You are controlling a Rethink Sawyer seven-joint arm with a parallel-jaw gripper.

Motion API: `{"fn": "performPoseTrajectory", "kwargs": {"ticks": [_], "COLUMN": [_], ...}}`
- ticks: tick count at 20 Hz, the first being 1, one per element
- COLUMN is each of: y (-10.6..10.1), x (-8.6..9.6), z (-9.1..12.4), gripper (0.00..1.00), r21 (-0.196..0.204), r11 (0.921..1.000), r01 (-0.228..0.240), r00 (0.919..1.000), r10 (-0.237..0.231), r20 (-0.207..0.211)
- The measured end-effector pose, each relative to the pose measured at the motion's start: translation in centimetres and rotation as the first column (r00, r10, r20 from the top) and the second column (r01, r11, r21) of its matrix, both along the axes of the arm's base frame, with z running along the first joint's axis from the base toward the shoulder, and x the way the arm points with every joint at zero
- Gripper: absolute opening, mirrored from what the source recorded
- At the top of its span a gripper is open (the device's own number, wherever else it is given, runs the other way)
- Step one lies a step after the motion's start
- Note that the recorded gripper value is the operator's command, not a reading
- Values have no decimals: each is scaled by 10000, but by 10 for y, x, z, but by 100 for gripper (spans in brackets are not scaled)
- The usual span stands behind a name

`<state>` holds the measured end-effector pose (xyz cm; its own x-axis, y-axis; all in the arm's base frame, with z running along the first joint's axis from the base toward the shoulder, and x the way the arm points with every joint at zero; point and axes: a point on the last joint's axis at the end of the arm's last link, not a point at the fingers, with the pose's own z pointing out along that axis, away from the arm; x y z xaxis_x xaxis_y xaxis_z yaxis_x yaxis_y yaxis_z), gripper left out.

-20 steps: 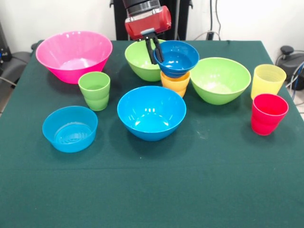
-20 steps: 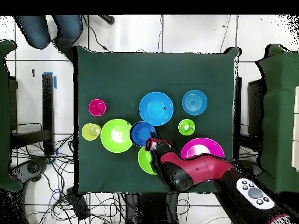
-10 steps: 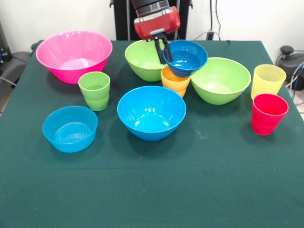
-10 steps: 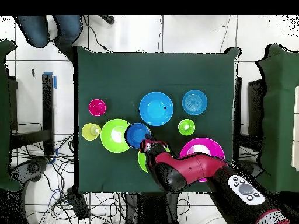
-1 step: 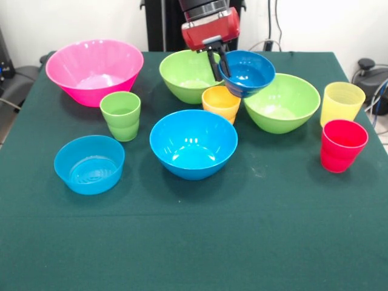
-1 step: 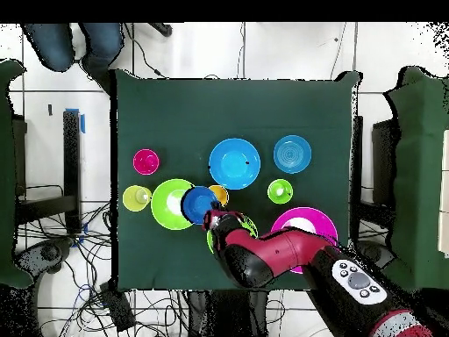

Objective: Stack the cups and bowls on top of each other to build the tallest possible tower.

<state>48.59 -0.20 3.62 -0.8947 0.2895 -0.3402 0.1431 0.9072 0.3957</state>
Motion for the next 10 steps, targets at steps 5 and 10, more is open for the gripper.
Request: {"fn": "performPoseTrajectory", "kwargs": {"ticks": [5,10], "y": [-6,-17], "x": [0,-1], "z": [-1,-2], "gripper": [0,0], "r21": [15,70], "r11": [9999,9992], "r01": [137,386], "r00": [9999,9993], "r10": [-137,-386], "r20": [-11,-26]}}
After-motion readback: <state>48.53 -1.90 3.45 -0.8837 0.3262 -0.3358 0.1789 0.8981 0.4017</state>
